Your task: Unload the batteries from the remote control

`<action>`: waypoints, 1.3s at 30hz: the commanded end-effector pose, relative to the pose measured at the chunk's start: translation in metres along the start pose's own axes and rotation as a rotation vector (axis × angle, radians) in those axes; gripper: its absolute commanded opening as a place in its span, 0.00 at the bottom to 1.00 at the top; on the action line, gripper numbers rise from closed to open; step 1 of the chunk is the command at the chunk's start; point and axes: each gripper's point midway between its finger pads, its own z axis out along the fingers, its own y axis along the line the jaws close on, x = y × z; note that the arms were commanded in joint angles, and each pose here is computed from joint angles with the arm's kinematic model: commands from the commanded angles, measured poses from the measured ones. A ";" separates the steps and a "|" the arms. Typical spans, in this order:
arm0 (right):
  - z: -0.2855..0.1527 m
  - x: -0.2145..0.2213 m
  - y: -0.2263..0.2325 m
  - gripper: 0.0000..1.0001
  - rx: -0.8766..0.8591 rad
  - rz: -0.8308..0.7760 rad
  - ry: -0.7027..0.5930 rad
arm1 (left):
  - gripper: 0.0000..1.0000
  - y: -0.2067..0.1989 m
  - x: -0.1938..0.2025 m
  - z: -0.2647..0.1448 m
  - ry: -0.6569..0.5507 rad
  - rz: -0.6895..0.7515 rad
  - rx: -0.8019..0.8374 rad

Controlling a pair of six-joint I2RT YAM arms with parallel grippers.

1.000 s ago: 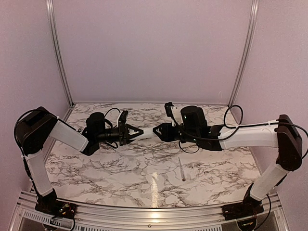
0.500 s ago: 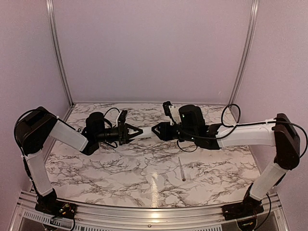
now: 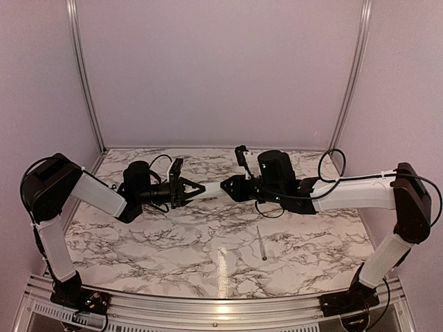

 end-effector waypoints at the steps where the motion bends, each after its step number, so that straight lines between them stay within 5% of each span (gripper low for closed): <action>1: 0.001 -0.015 0.012 0.20 -0.038 -0.004 -0.029 | 0.00 -0.007 -0.004 0.001 -0.016 0.041 0.026; 15: -0.002 -0.019 0.017 0.00 -0.056 -0.012 -0.042 | 0.00 -0.005 -0.005 0.002 -0.020 0.044 0.019; 39: 0.000 -0.015 0.016 0.00 -0.060 -0.028 -0.030 | 0.00 0.014 -0.017 0.002 -0.078 0.076 -0.082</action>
